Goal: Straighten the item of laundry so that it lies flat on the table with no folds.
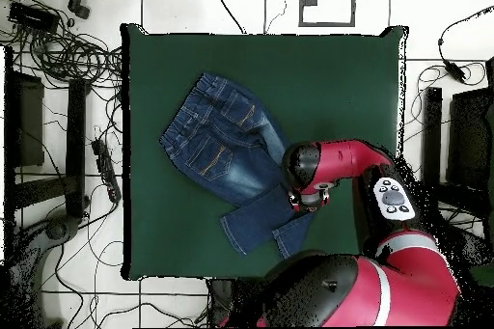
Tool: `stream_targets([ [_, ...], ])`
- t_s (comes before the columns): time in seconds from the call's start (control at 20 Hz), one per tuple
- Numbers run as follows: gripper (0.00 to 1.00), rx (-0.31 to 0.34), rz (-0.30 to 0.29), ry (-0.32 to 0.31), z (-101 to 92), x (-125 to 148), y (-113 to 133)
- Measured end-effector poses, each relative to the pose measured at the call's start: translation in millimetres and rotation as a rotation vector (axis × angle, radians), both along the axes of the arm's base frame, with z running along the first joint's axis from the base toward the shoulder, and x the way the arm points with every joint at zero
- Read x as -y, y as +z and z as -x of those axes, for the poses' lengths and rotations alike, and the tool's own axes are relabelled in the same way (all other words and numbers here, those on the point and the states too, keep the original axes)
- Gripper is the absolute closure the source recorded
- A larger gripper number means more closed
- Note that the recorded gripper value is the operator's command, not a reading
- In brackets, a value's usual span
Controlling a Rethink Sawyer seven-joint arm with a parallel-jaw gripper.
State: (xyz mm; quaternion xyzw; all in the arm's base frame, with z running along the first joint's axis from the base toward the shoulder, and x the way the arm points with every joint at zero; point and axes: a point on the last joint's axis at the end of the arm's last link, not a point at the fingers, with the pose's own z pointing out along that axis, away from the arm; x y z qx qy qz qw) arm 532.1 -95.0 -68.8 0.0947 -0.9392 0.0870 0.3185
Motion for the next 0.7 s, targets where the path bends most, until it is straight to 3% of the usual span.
stream_targets([
  [0.45, 1.0, 0.0, 0.011, 0.031, 0.6, -3, 0],
  [0.5, 1.0, 0.004, 0.025, 0.075, 1.8, -6, 0],
  [0.6, 1.0, 0.007, 0.029, 0.091, 2.4, -8, 0],
  [0.7, 1.0, 0.017, 0.046, 0.163, 6.3, -13, 1],
])
